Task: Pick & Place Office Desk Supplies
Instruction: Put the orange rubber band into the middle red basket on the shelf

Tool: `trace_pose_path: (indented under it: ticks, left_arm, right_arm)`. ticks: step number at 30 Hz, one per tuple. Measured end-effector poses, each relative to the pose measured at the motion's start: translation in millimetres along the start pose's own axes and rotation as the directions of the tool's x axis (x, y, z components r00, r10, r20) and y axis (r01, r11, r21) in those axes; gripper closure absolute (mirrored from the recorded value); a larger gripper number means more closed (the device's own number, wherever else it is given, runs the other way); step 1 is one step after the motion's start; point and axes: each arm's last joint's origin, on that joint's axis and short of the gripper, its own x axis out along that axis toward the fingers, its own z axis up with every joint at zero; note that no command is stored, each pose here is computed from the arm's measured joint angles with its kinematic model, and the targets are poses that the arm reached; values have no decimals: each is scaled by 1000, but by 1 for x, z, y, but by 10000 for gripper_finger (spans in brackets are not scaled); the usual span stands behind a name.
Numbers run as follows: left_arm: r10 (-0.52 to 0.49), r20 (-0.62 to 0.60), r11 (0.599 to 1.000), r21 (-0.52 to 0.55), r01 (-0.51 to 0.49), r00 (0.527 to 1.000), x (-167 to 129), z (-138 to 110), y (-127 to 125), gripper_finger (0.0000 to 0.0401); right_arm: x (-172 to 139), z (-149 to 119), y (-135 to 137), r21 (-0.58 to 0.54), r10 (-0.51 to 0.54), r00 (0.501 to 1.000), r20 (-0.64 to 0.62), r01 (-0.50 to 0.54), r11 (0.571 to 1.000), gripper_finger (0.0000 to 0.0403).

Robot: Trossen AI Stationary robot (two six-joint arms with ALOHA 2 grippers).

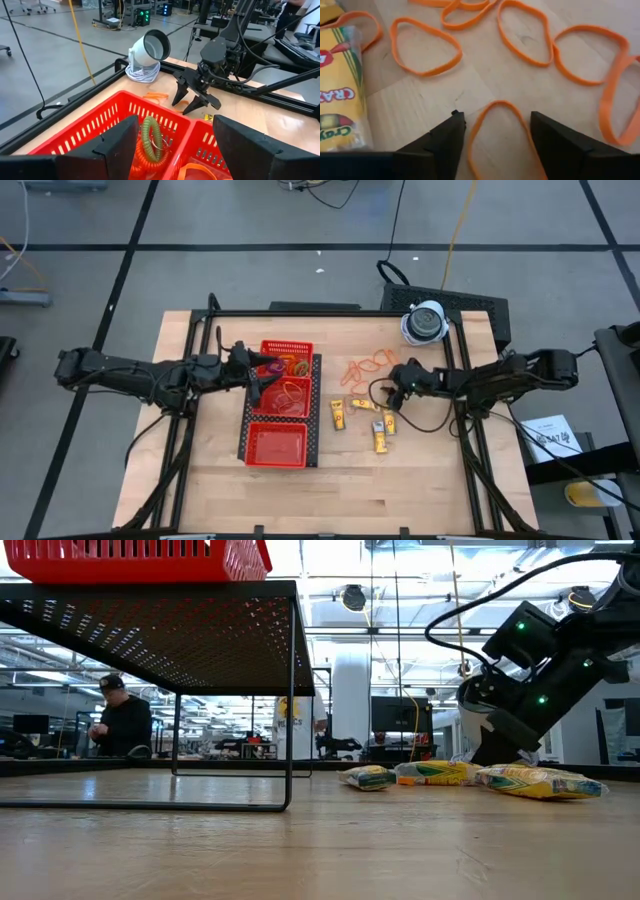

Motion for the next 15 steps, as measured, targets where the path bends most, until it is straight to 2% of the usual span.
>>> trace_pose_path:
  ticks: [6,15]
  left_arm:
    - [0,-1,1000,-9,0,1000,0,0,0,132]
    - [0,-1,1000,-9,0,1000,0,0,0,132]
  right_arm:
    - [0,-6,-1,-52,-2,998,-56,-1,999,256]
    - [0,-7,-1,-92,-2,998,-64,-4,996,342]
